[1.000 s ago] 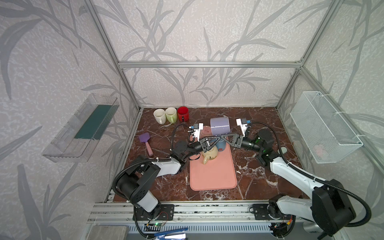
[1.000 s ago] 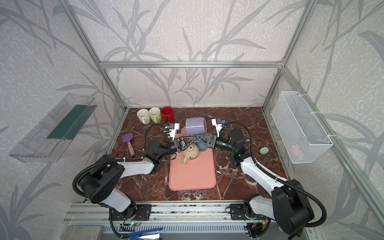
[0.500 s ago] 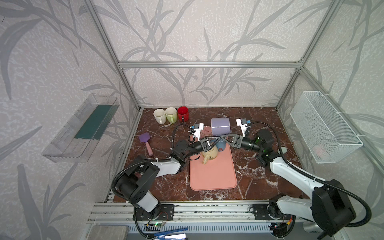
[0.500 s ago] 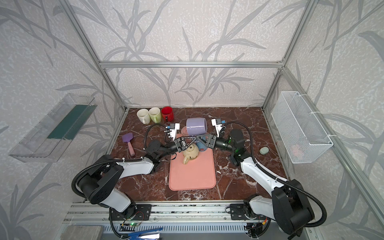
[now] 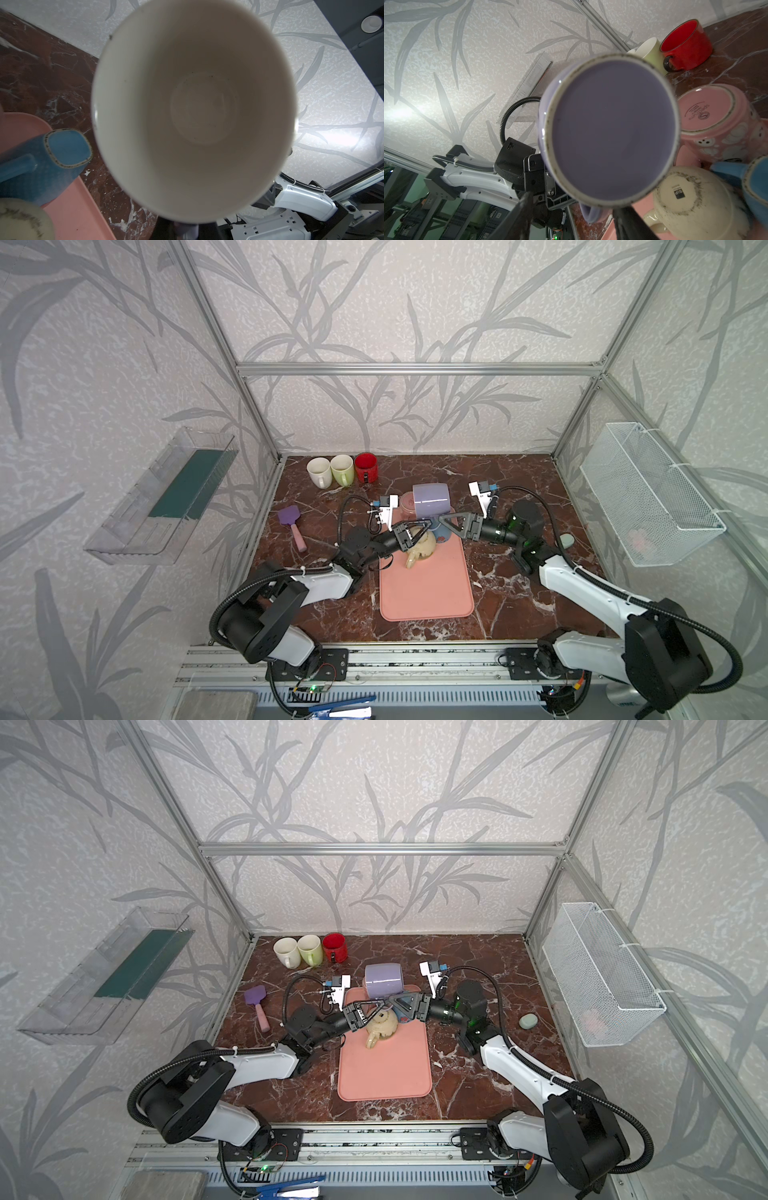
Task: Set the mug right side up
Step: 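Open the right gripper and pull it back while the left gripper lifts the lavender mug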
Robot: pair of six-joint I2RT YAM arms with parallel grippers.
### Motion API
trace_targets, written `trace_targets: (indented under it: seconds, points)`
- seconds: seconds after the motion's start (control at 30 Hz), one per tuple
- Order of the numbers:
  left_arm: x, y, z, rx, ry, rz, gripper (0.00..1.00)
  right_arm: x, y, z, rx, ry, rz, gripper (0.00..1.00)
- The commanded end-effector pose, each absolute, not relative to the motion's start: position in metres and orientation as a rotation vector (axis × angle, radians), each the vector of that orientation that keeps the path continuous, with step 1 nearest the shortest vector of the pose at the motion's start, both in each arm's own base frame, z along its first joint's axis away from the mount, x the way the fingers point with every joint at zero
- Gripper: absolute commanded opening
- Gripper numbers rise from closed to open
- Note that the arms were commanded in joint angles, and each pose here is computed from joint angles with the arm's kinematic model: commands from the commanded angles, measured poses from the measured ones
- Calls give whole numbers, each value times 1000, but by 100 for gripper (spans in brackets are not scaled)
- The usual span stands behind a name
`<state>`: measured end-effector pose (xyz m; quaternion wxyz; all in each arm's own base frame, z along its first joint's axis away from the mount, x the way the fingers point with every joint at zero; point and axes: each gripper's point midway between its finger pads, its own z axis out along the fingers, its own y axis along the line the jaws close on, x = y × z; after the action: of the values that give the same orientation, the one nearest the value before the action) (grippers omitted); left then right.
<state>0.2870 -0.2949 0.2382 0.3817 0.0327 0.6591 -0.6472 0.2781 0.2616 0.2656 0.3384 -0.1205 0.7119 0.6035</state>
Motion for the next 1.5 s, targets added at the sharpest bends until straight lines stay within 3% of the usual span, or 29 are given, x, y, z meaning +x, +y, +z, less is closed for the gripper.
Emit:
trace_targets:
  seconds: [0.0, 0.2, 0.33, 0.9, 1.17, 1.47]
  points:
    - [291, -280, 264, 85, 1600, -1583, 0, 276, 254, 271, -340, 1815, 1484, 68]
    - [291, -259, 259, 69, 1704, -1352, 0, 272, 237, 257, -315, 1867, 1314, 83]
    - [289, -239, 263, 46, 1733, -1215, 0, 268, 233, 250, -341, 1888, 1252, 88]
    - [297, -185, 274, 124, 2071, -596, 0, 242, 240, 208, -399, 2006, 1073, 91]
    - [323, -179, 270, 213, 2242, -317, 0, 235, 238, 190, -385, 2038, 1056, 91]
    - [365, -183, 273, 266, 2302, -154, 0, 231, 238, 180, -387, 2051, 1059, 90]
